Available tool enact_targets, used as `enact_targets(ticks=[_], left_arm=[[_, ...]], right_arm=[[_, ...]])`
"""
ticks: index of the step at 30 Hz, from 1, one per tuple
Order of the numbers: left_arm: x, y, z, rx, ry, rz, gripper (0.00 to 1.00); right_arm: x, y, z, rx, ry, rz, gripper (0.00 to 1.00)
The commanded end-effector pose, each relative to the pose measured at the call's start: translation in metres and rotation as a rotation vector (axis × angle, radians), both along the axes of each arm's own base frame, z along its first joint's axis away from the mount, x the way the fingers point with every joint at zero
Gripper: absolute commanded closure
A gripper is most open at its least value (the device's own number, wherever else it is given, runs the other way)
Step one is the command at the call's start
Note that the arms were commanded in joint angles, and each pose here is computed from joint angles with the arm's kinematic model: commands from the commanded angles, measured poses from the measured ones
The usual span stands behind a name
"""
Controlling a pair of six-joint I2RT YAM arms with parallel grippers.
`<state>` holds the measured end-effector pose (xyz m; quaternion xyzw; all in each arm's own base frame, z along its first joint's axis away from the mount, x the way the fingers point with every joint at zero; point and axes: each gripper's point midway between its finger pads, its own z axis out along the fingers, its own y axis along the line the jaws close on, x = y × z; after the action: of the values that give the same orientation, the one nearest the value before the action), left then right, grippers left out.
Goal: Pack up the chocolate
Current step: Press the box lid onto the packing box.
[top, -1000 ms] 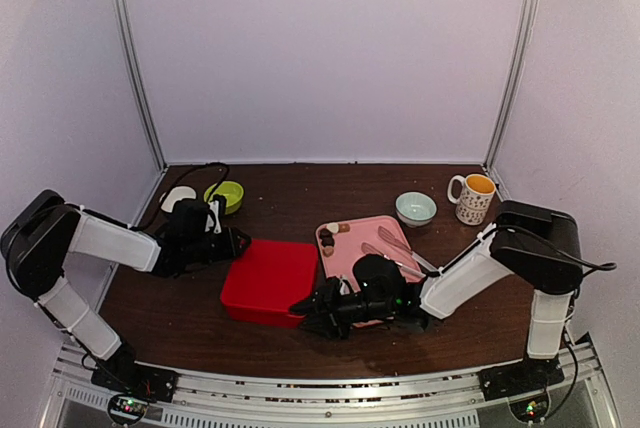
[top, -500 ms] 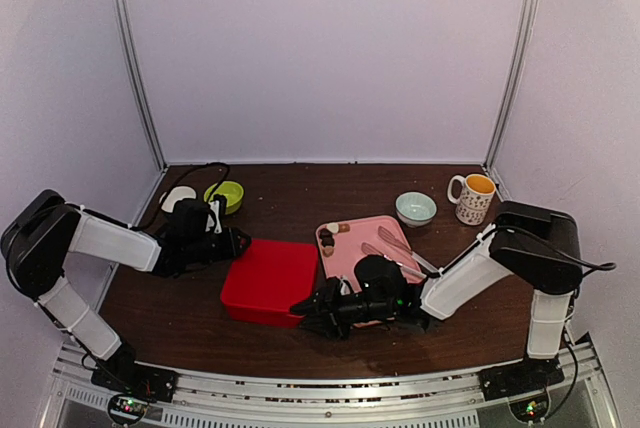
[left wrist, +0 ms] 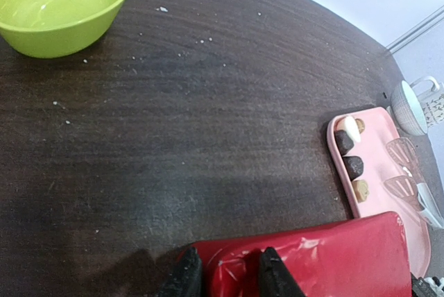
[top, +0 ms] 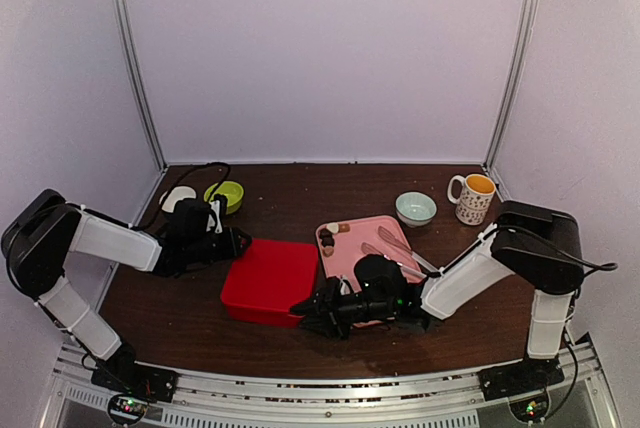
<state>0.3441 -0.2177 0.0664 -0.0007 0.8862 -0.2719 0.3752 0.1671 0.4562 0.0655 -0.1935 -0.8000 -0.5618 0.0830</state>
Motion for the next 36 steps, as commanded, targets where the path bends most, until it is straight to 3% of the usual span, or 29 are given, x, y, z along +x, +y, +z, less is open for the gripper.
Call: enact_targets(ticks=[1, 23, 29, 31, 34, 36], left_arm=[[-0.07, -0.02, -0.059, 0.061, 0.275, -0.191, 0.74], [-0.071, -0.023, -0.057, 0.06, 0.272, -0.208, 0.74], [-0.057, -0.017, -0.041, 0.134, 0.239, -0.189, 0.71], [-0.047, -0.015, -0.027, 0.139, 0.214, -0.179, 0.69], [-0.03, -0.009, -0.005, 0.136, 0.172, -0.158, 0.65], [-0.018, -0.004, 0.011, 0.138, 0.143, -0.148, 0.62]], right_arm=[[0.035, -0.048, -0.087, -0.319, -0.037, -0.183, 1.0], [0.055, -0.028, -0.066, -0.21, -0.195, -0.163, 1.0], [0.056, -0.025, -0.016, -0.211, -0.336, -0.119, 0.99], [0.056, -0.028, 0.002, -0.241, -0.396, -0.101, 0.9], [0.054, -0.032, 0.031, -0.255, -0.486, -0.075, 0.67], [0.052, -0.034, 0.044, -0.269, -0.526, -0.045, 0.57]])
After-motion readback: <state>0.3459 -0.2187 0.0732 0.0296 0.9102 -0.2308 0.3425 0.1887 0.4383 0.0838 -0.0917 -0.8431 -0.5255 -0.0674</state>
